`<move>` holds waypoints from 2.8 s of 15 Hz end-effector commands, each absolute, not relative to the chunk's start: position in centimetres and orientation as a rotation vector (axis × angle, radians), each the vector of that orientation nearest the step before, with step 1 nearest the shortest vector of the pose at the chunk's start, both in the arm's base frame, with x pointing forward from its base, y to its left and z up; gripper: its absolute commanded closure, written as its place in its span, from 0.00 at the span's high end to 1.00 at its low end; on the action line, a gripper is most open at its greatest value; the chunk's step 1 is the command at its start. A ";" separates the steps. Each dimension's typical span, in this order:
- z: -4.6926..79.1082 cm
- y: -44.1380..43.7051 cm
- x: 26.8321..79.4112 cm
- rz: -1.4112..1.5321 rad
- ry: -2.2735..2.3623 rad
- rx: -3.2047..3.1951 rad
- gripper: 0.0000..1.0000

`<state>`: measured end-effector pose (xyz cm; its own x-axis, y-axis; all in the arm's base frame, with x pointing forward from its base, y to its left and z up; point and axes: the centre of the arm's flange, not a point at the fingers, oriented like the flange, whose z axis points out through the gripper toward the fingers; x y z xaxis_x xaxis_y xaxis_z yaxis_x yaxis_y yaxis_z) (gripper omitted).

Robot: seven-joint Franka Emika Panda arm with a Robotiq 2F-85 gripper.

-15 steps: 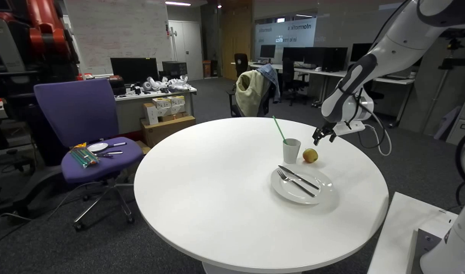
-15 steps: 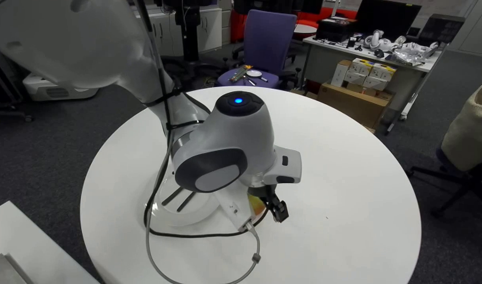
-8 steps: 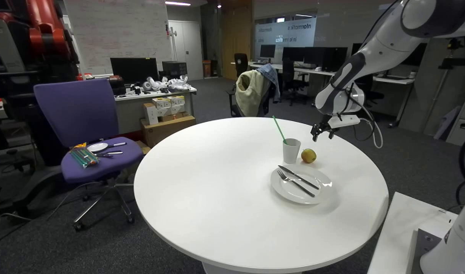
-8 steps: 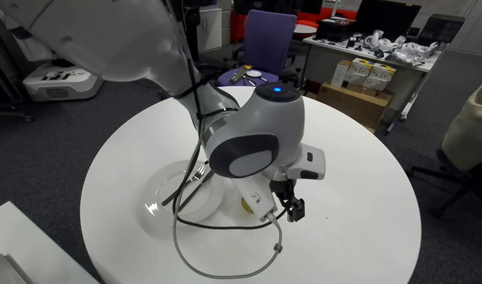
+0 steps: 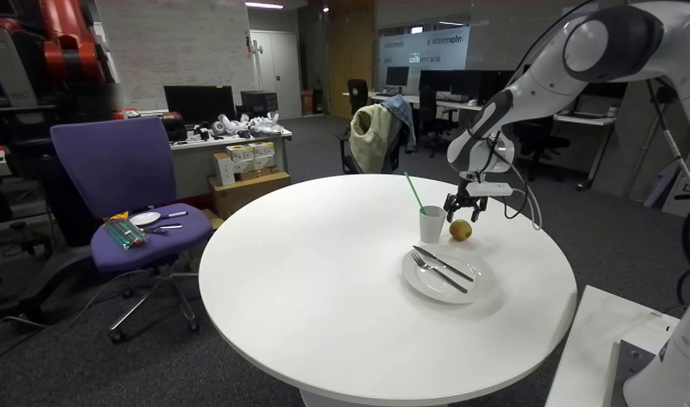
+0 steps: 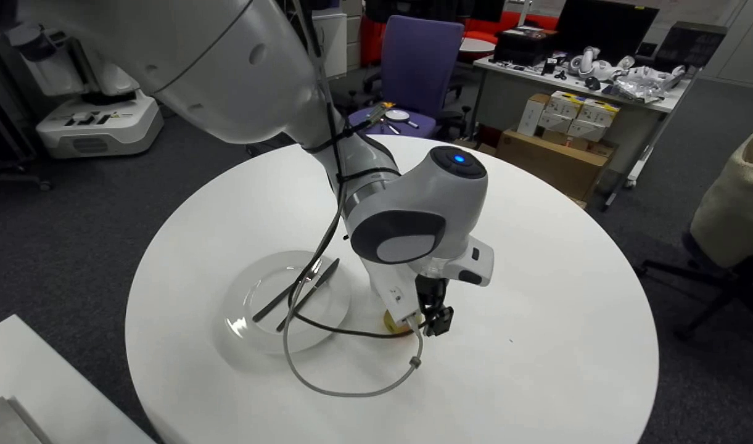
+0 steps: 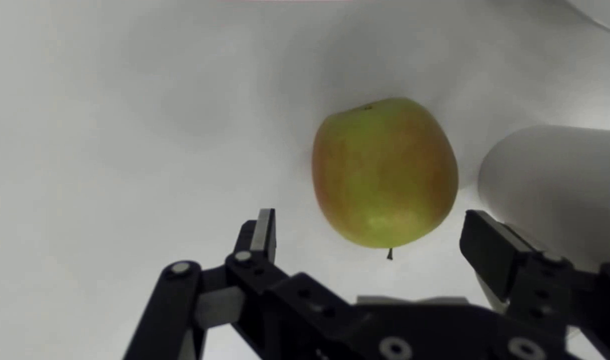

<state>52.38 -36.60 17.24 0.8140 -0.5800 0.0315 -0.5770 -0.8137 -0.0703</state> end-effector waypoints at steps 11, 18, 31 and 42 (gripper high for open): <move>16.8 -39.1 52.3 0.017 1.284 -2.596 1.00; 16.8 -39.1 52.2 0.025 1.273 -2.615 0.42; 17.5 -39.1 51.4 -0.005 1.274 -2.630 0.00; 18.8 -38.9 49.7 -0.057 1.279 -2.658 0.00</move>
